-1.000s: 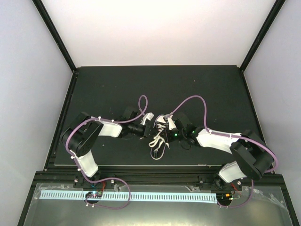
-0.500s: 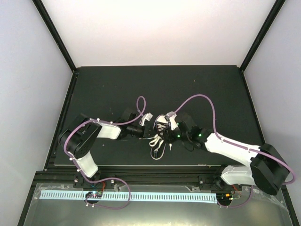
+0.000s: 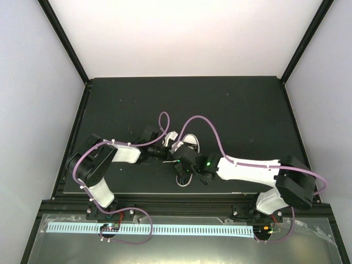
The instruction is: Tie the shoes
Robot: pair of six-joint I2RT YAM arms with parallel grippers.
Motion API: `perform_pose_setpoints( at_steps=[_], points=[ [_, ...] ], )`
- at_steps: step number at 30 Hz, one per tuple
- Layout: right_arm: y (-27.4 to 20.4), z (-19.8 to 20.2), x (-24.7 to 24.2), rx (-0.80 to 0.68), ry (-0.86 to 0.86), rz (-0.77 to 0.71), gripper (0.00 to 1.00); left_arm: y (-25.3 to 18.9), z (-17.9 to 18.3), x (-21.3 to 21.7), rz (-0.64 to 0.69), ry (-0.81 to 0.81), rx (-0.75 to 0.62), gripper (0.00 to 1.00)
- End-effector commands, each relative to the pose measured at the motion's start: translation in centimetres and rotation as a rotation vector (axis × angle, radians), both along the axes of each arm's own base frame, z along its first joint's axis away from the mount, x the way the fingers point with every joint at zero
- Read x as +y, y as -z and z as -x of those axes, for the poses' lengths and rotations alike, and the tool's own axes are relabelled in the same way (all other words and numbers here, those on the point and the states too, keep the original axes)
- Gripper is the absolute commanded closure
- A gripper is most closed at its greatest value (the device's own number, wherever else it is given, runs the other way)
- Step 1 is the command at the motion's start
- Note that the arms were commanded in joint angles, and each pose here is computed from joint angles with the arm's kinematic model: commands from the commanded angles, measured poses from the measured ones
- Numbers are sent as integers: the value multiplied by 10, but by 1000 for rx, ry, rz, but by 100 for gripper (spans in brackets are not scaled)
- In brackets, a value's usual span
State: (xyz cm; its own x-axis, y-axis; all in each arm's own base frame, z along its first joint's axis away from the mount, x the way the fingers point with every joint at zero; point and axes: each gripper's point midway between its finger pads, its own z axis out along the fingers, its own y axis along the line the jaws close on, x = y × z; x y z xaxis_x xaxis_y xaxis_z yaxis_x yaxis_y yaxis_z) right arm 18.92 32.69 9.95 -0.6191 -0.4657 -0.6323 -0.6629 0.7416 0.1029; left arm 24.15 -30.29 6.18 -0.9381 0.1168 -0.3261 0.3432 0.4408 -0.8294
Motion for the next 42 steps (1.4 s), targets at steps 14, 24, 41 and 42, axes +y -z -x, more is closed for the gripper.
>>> perform_pose_setpoints(
  at_steps=[14,24,41,42],
  points=[
    [28,-2,10,-168,84,259,47,-8,-4,-2,7,-8,-31,99],
    [32,-16,-8,-228,203,309,75,-8,-6,-3,9,-7,-33,98],
    [-16,-12,9,52,77,-206,98,-5,-8,1,-25,-25,-50,98],
    [-16,-13,7,63,80,-219,98,-4,-8,2,-28,-28,-51,99]
  ],
)
